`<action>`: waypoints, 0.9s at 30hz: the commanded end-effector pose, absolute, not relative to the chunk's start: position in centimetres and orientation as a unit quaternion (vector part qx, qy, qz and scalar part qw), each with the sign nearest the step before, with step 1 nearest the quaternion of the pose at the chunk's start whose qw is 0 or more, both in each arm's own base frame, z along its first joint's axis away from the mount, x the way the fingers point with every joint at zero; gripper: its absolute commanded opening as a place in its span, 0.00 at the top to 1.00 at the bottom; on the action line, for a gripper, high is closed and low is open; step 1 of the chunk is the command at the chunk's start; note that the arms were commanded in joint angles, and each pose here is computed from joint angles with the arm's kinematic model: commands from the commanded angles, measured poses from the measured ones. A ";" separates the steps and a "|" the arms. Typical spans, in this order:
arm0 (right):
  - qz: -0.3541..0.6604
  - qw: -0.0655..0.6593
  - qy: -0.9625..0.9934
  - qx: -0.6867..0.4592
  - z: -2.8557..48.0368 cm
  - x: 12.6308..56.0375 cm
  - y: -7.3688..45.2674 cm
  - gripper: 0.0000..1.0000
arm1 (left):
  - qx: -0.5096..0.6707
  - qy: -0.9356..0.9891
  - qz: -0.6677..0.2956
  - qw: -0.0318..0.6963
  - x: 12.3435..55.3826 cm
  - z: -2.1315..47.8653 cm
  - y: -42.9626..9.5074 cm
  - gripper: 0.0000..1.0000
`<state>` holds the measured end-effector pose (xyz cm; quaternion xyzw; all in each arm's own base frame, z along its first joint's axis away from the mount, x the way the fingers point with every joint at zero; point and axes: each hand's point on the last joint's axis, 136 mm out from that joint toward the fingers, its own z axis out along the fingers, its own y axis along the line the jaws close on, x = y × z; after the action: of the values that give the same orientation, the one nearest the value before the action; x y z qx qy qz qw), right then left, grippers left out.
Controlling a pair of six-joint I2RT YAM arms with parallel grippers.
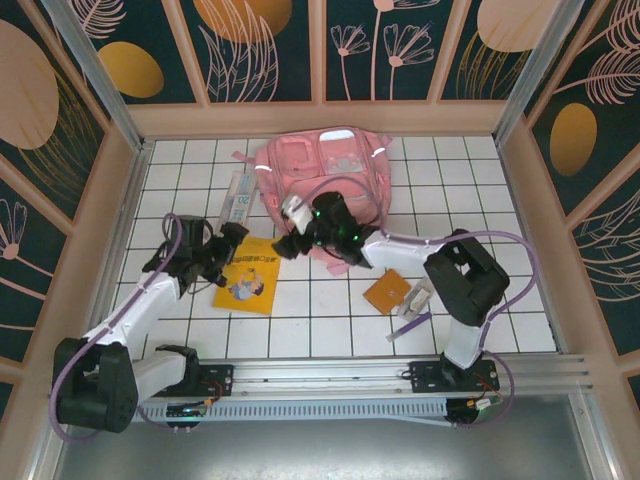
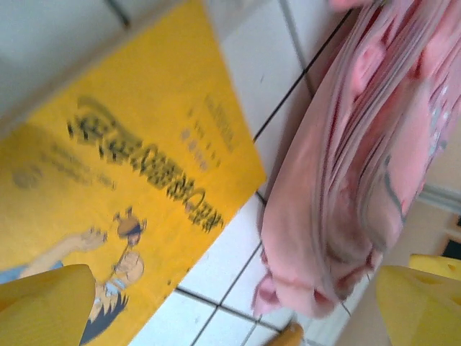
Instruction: Pack books, pencil case, and school supplies into a backpack
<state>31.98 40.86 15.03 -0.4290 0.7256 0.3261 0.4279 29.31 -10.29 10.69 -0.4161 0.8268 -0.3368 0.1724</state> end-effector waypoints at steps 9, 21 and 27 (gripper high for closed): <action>0.411 0.139 0.748 -0.503 10.3 25.6 40.6 0.47 | -0.317 0.925 -0.179 0.105 24.7 0.9 -7.7 0.15; 0.332 0.094 0.835 -0.428 3.8 30.0 41.7 0.49 | -0.302 0.910 -0.284 0.023 20.6 1.1 -11.9 0.34; 0.315 0.093 0.842 -0.428 2.0 30.7 42.8 0.52 | -0.254 0.915 -0.313 -0.015 19.1 1.4 -14.3 0.37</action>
<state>29.88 42.80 4.14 -0.4398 0.8233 0.3447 0.0997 24.41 -9.81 2.29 -0.2935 0.9158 -0.2435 0.1256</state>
